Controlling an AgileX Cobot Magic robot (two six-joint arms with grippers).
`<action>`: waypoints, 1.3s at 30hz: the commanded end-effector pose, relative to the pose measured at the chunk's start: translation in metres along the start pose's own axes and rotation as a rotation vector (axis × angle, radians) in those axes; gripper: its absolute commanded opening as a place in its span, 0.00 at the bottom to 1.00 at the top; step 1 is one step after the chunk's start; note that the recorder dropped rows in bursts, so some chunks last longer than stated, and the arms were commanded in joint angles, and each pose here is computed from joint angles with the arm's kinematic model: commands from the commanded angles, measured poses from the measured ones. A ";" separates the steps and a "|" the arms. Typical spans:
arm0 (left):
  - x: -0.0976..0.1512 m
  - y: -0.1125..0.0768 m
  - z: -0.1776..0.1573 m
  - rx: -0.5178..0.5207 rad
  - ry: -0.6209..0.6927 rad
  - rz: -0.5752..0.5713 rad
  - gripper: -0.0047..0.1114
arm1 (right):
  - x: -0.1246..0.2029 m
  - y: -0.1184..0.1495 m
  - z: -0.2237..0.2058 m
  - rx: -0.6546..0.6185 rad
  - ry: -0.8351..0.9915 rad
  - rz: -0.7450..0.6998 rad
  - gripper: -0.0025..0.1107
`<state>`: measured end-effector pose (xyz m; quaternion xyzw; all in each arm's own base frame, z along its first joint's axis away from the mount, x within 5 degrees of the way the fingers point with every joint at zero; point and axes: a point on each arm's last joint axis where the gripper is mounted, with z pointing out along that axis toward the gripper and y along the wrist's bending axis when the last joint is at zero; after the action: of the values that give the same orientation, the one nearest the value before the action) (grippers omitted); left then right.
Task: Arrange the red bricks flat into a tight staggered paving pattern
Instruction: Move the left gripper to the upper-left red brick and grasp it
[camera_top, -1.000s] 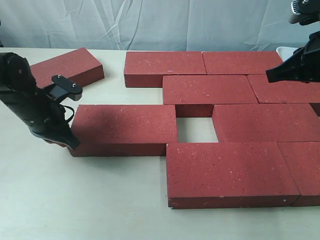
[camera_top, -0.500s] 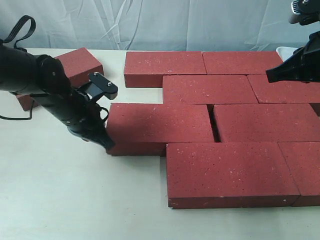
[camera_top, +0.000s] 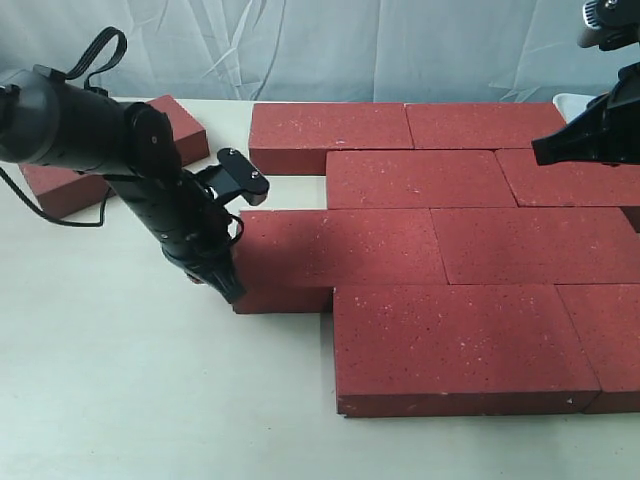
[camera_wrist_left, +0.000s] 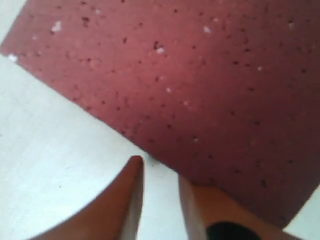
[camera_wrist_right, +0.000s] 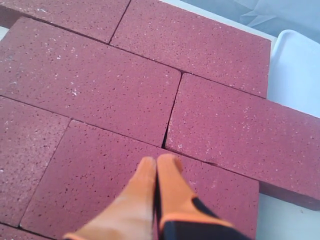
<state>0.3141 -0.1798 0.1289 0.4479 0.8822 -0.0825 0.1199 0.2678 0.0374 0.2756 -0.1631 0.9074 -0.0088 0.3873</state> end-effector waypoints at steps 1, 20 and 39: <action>0.004 -0.008 0.014 0.064 0.082 -0.109 0.57 | -0.001 -0.001 -0.002 0.008 -0.017 0.001 0.02; 0.041 0.074 -0.089 -0.408 0.091 -0.136 0.15 | -0.001 -0.001 -0.002 0.007 -0.017 0.003 0.02; 0.024 0.145 -0.087 -0.355 -0.081 -0.203 0.59 | -0.001 -0.001 -0.002 0.007 -0.017 0.003 0.02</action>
<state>0.3994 -0.0501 0.2110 0.3244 0.9195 0.0580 0.2144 0.2678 0.0374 0.2756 -0.1631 0.9074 -0.0088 0.3873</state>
